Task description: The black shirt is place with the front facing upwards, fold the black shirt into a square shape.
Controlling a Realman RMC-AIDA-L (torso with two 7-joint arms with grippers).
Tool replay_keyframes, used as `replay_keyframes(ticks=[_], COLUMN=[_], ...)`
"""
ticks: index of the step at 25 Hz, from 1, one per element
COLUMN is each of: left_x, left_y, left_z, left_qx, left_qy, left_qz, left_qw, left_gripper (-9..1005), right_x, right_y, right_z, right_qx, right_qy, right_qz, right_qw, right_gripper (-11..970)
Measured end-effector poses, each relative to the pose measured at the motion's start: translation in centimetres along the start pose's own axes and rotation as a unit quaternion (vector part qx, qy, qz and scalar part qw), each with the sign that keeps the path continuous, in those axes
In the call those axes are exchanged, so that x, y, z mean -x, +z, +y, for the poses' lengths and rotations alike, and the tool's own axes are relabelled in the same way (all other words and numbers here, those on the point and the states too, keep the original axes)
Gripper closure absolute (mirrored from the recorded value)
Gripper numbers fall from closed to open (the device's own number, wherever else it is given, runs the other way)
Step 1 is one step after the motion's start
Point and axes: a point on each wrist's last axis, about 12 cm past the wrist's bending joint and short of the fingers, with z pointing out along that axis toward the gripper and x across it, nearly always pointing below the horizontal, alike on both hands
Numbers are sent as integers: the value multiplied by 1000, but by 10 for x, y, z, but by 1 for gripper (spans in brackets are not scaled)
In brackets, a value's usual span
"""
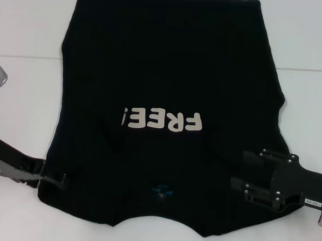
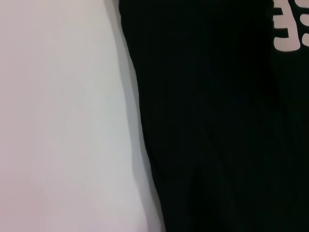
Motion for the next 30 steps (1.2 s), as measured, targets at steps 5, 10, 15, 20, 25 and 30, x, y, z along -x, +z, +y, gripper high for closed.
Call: replay_keyframes(ticks=[5,10,15,20,25,30], left_x=[-1,-1,0,0,-1,-2], left_y=[2,1,0,1,0,-1], left_z=[3,3,0,-1,-2,-4], left_qx=[30,40,41,40,32,22], left_qy=[2,6,15,27,24,23], left_qz=[9,5,-1,-1,-1,0], left_qw=[1000,999,999,999,999,999], left_gripper=[185,390,565,702,911,958], right_x=[-1,-2,-2,-1,3,25], right_y=[0,0,0,-1,-10,-30], right_z=[1,1,1,2,-8,-37], right_qx=[1,0,0,1,-13,-26], right_qy=[4,6,6,12,73,204], right_qz=[-1,0,0,-3,-2,50], right_qw=[1000,1000,1000,1000,997,977], right_gripper=[284,287,289,292,294,296])
